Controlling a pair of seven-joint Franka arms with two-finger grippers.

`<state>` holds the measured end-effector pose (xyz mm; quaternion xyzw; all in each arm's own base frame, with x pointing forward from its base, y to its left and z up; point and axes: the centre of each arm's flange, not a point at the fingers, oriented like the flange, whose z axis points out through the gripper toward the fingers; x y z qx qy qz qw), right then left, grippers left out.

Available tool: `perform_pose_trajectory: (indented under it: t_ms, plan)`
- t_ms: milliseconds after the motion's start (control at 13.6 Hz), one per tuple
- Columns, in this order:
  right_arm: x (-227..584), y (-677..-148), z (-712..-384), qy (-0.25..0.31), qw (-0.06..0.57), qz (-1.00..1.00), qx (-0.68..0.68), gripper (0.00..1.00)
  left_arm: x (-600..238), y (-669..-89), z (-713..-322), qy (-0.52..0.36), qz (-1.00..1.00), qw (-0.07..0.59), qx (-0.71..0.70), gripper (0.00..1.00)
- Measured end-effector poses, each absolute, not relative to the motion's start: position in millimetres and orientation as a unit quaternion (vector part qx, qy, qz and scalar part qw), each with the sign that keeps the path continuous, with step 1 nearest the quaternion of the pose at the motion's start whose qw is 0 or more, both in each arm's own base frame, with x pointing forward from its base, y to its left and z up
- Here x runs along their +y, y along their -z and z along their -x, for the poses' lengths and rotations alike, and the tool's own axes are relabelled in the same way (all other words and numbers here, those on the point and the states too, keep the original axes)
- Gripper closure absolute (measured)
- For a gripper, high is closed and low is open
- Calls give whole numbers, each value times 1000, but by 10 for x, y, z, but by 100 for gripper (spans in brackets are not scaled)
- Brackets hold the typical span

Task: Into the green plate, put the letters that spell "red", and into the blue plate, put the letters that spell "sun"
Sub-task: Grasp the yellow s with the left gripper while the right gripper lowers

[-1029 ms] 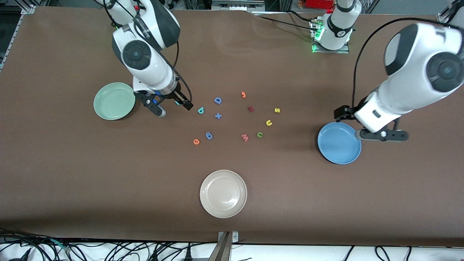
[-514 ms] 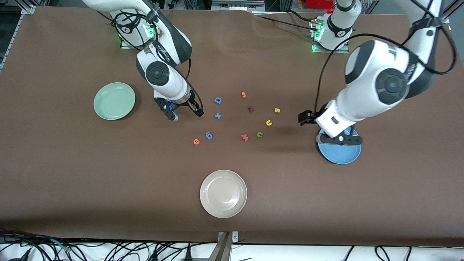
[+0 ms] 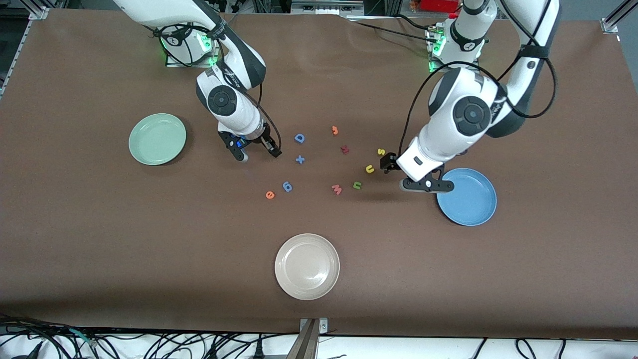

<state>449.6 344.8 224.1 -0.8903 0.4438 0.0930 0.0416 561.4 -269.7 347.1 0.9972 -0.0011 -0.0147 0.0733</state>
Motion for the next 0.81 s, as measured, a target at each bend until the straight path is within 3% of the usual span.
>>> perform_pose_trajectory:
  t_ms: [294, 808]
  plan:
    - [3495, -2147, -4481, -93, 50, 888, 447, 16, -2849, -2945, -5002, -12, -997, 82, -2, 0]
    - [3372, -1966, -4536, -78, 34, 898, 432, 17, -2845, -2471, -4589, -27, -996, 82, -16, 0]
